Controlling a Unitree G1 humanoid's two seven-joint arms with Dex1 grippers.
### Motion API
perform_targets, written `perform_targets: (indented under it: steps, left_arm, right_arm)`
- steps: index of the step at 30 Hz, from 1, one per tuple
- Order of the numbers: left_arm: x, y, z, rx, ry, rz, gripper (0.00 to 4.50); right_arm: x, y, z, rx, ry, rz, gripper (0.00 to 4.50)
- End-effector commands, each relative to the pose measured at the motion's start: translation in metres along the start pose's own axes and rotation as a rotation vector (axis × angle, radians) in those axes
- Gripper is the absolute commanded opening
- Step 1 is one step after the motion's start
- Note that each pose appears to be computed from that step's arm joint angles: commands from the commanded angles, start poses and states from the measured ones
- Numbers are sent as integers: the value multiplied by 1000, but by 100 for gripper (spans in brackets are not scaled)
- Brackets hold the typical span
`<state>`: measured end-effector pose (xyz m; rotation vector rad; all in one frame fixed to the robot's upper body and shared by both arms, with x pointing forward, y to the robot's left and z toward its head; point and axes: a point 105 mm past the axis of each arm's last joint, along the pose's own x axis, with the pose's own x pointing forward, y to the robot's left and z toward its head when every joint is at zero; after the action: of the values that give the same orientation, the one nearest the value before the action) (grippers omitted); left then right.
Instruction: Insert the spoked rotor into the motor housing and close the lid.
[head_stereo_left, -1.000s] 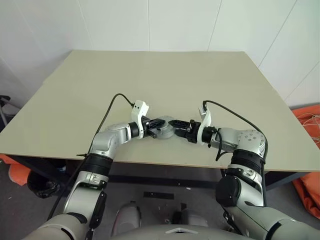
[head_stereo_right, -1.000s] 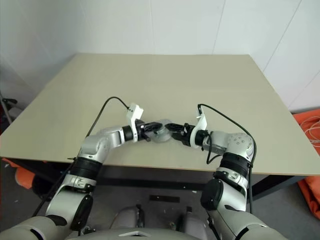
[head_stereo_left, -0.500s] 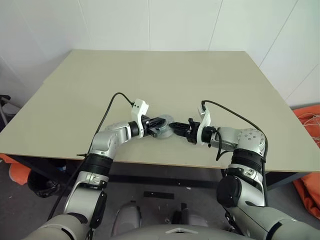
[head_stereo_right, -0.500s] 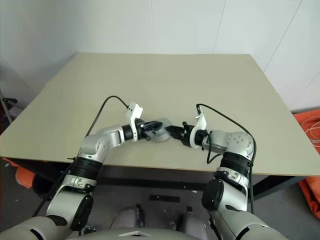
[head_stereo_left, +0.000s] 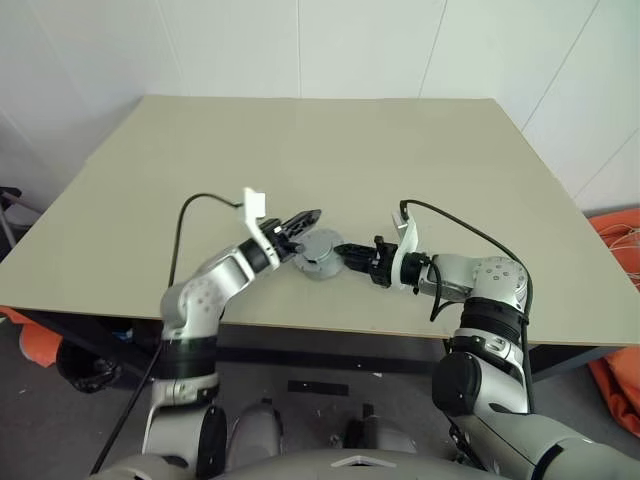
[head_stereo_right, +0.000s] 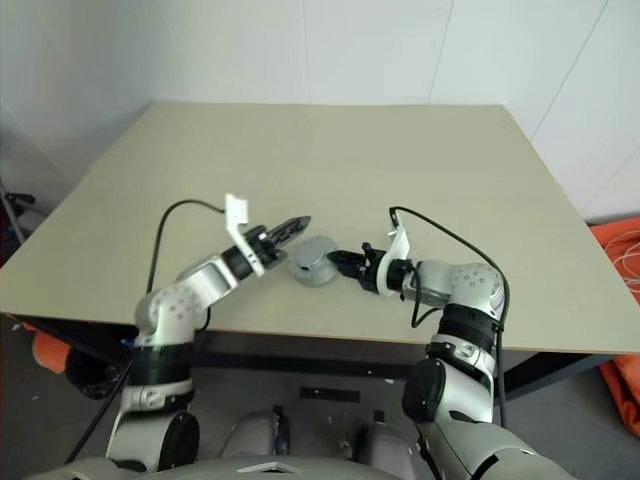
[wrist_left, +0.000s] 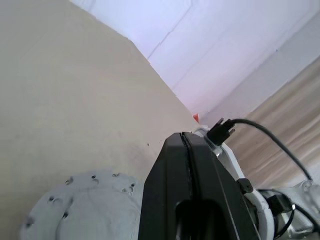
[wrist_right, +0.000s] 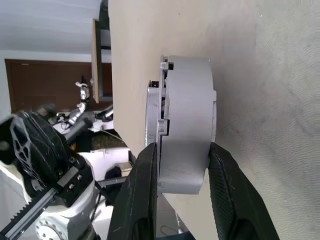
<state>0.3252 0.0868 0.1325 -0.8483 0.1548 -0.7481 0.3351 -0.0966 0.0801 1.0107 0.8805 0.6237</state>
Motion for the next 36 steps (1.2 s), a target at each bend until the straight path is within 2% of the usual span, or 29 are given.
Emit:
perform_targets:
  steps: [1, 7, 12, 15, 29, 36]
  left_arm:
    - [-20, -10, 13, -98, -89, 2, 0]
    - [-46, 18, -2, -370, -159, 155, 0]
    - [-41, 20, -6, -492, -176, 138, 0]
    - [-33, 18, -4, -534, -189, 105, 0]
    - [-24, 0, 0, -576, -185, -13, 438]
    - [-21, 3, -3, -597, -182, 7, 446]
  right_arm:
    - [-3, 23, 19, -47, -71, 76, 122]
    - [-1, 46, 31, -74, -109, 142, 122]
    - [3, 82, 34, -127, -122, 226, 122]
    - [5, 93, 29, -147, -113, 250, 122]
    - [3, 99, 26, -164, -113, 254, 122]
    - [3, 105, 24, -175, -108, 275, 122]
